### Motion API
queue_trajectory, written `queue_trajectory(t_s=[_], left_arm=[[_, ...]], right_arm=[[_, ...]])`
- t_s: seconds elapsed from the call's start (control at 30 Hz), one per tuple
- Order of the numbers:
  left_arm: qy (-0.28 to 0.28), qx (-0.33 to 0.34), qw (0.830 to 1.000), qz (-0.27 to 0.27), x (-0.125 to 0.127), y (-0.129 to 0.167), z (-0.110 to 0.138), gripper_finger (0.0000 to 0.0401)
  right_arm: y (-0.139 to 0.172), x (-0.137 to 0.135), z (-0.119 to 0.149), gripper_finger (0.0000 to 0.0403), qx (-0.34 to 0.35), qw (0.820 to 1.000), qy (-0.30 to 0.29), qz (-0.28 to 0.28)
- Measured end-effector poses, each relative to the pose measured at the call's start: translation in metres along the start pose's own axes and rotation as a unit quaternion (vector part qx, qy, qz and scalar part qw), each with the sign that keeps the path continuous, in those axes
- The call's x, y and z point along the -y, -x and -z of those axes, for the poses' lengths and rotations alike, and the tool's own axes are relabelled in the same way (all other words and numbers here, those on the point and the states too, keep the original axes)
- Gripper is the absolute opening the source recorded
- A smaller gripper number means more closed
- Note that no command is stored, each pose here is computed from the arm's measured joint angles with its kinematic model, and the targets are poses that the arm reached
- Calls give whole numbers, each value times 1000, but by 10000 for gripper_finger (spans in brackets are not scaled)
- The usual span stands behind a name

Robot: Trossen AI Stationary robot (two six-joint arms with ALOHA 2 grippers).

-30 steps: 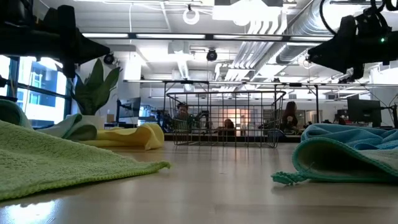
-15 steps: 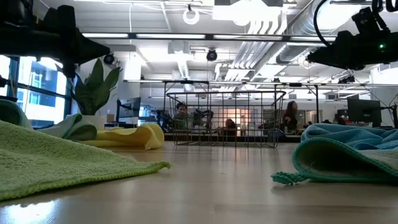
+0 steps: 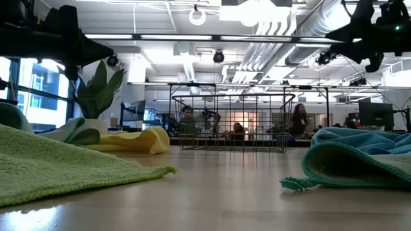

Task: Fold microfiber towels
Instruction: Fold the bottom blue microfiber cloth

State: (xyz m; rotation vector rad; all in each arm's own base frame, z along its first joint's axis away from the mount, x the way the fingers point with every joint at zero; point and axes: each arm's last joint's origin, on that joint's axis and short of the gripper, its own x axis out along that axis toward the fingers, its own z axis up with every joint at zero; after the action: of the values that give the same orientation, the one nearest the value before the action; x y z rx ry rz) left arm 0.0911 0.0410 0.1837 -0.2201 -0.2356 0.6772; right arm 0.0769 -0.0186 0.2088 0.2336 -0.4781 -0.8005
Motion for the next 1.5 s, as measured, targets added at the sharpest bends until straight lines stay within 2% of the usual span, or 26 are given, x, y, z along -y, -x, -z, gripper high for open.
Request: queue_trajectory(t_s=[0.07,0.27,0.4,0.5,0.8,1.1,1.33,1.5], left_arm=[[0,0,1000,0,0,0,0,1],[0,0,1000,0,0,0,0,1],[0,0,1000,0,0,0,0,1],[0,0,1000,0,0,0,0,1],[0,0,1000,0,0,0,0,1],[0,0,1000,0,0,0,0,1],[0,-1,1000,0,0,0,0,1],[5,1,1000,0,0,0,0,1]], right_arm=[[0,0,0,188,1,1000,-19,0],[0,0,-1,188,2,991,-132,-3],[0,-3,-2,188,-2,978,-204,-46],[0,-5,-2,188,-9,973,-217,-75],[-15,-24,-32,188,-19,977,-186,-101],[-54,-70,-55,188,-84,984,-120,-97],[-85,-106,-65,188,-131,986,-56,-89],[-100,-124,-60,188,-177,981,-24,-77]])
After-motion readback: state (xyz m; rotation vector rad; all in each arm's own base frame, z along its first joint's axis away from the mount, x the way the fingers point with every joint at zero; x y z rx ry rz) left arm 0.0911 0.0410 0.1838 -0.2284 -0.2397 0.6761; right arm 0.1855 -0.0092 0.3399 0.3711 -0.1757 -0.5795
